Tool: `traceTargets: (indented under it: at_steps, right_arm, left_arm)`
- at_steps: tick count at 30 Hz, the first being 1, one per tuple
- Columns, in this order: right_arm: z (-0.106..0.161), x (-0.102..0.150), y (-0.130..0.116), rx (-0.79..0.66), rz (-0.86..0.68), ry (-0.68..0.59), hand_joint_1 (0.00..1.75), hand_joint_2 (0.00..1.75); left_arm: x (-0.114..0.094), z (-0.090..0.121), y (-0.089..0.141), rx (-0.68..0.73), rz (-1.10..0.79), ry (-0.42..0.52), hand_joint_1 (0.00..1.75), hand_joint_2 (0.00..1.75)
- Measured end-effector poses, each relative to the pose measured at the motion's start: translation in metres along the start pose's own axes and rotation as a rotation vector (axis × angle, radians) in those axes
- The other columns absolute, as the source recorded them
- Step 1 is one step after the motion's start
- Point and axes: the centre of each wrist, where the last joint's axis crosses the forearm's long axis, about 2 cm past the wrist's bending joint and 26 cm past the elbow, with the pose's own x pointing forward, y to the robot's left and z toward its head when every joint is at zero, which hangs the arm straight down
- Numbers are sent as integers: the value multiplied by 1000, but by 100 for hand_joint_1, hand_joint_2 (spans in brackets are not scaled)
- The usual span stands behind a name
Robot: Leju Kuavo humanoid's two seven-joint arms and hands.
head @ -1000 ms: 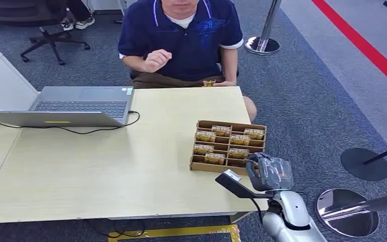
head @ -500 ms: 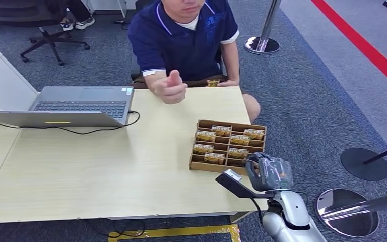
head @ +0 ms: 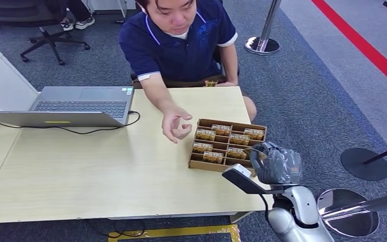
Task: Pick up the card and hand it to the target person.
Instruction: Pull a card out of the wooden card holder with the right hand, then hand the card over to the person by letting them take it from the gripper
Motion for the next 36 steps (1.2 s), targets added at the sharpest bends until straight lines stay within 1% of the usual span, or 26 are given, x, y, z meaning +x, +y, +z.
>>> traceTargets:
  at_steps: [7,11,14,18,24,29,36]
  right_arm:
    - [-16,-5,-24,-100,1,-69,157,175]
    - [-29,-3,-29,-116,-28,-107,157,175]
    - [-44,3,-30,-114,-64,-144,157,175]
    - [-67,15,-24,-84,-114,-189,157,175]
    - [-95,42,-3,-20,-209,-237,157,175]
    - [-105,58,8,7,-241,-256,157,175]
    - [-109,63,12,19,-249,-260,157,175]
  left_arm:
    - [0,0,0,0,0,-3,0,175]
    - [0,0,0,-1,0,1,0,175]
    - [1,0,0,-1,-4,2,0,175]
    - [2,0,0,-2,-12,0,0,175]
    - [4,0,0,-2,-18,-2,0,175]
    - [4,0,0,-2,-19,-1,0,175]
    - [4,0,0,-2,-19,-1,0,175]
